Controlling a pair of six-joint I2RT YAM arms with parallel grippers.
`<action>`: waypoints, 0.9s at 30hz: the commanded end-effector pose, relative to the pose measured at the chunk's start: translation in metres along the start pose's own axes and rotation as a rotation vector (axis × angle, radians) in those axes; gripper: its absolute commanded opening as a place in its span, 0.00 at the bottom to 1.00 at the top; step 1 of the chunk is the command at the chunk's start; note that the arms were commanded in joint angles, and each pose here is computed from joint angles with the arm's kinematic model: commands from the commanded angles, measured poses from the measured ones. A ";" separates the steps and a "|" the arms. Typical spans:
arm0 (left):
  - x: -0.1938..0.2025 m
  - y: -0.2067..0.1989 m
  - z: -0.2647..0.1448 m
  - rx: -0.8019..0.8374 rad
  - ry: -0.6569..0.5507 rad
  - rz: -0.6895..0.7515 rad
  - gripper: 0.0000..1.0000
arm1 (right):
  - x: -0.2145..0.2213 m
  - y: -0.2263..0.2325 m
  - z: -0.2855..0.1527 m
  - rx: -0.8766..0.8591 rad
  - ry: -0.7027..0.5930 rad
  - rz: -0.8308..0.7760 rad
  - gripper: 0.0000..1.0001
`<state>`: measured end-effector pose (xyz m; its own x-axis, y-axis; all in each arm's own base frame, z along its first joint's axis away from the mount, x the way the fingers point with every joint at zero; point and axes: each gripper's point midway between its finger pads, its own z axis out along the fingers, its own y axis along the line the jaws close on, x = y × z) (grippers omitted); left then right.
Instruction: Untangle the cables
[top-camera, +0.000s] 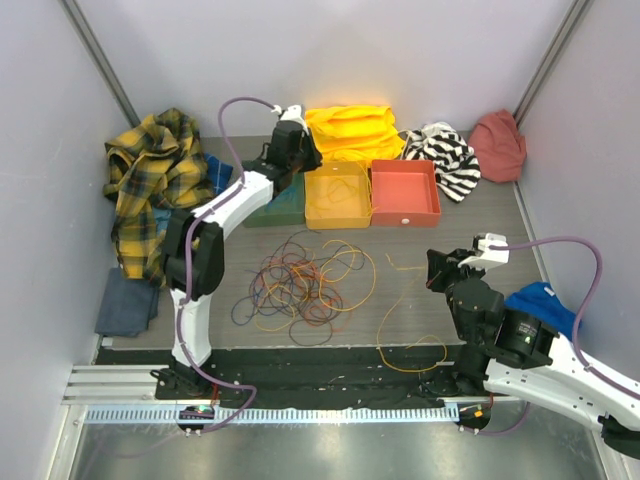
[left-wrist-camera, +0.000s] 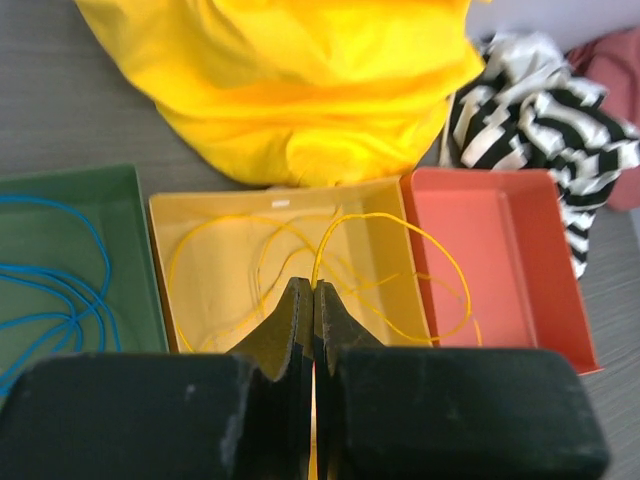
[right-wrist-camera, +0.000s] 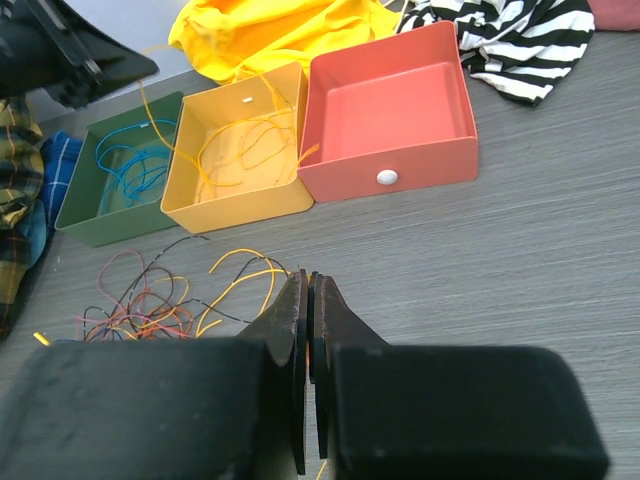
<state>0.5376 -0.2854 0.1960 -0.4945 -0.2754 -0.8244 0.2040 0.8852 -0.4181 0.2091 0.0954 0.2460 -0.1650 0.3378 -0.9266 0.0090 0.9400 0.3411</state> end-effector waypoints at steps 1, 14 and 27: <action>0.020 0.001 0.001 -0.013 0.022 -0.006 0.00 | -0.010 -0.002 0.001 0.024 -0.037 0.008 0.01; 0.028 0.041 -0.017 -0.228 0.049 0.042 0.01 | -0.004 0.002 0.003 0.015 -0.022 0.020 0.01; 0.006 0.011 -0.018 -0.174 0.026 0.083 1.00 | -0.003 0.001 0.004 0.024 -0.022 0.012 0.01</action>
<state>0.5272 -0.2770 0.1534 -0.5630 -0.1936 -0.8034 0.0797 0.9549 -0.2860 0.2099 0.0945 0.2447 -0.1648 0.3200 -0.9330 0.0141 0.9466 0.3222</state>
